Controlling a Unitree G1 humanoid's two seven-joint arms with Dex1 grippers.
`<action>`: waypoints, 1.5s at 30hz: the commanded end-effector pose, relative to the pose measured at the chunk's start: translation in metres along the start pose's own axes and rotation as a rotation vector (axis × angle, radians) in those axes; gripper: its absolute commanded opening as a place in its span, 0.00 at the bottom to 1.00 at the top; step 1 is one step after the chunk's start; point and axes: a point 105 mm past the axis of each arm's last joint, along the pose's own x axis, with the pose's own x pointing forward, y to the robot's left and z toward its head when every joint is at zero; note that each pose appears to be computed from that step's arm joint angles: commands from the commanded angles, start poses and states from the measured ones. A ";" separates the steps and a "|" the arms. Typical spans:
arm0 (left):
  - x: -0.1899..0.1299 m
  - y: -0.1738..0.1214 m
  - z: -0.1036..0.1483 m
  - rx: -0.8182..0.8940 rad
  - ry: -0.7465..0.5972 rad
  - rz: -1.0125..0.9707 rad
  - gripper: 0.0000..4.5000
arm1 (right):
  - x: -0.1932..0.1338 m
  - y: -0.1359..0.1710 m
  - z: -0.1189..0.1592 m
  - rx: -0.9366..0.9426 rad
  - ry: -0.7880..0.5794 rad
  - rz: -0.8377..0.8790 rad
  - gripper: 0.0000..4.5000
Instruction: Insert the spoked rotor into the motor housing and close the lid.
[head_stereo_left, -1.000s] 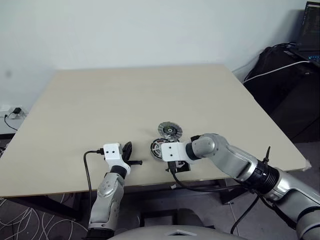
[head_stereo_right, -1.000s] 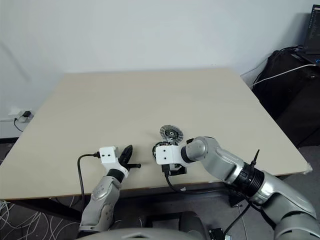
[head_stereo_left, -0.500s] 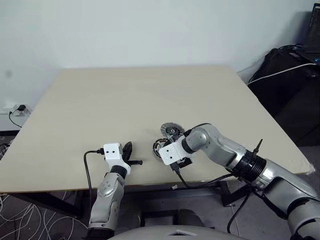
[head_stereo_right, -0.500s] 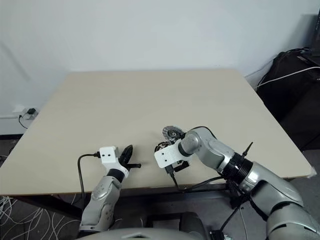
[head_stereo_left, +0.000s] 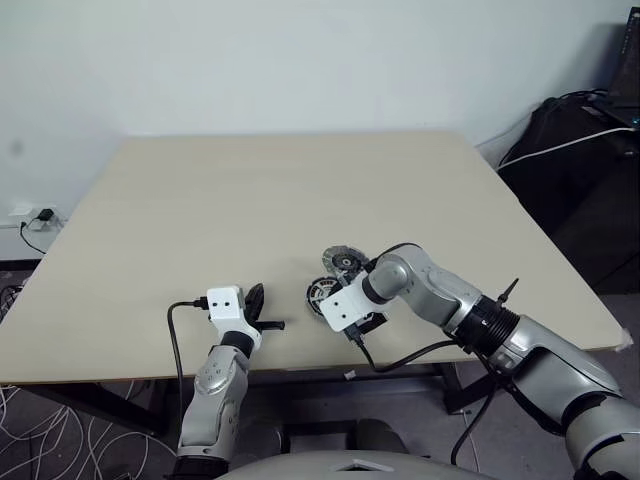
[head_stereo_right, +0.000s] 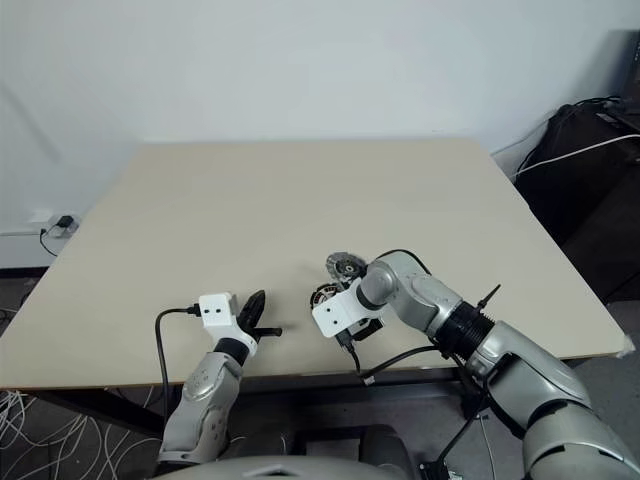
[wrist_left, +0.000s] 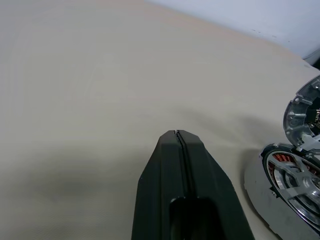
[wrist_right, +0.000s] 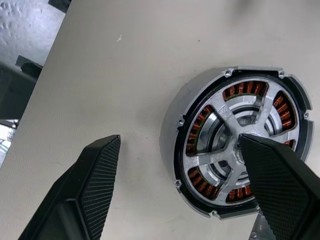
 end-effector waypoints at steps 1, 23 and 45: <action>0.003 -0.009 0.009 -0.028 -0.044 -0.018 0.00 | -0.009 -0.007 0.000 -0.012 0.000 -0.029 0.86; 0.004 -0.010 0.009 -0.037 -0.044 -0.018 0.00 | -0.004 -0.008 0.010 -0.025 -0.016 0.006 0.21; 0.003 -0.010 0.009 -0.043 -0.049 -0.009 0.00 | -0.008 -0.018 0.005 0.197 -0.064 -0.022 0.01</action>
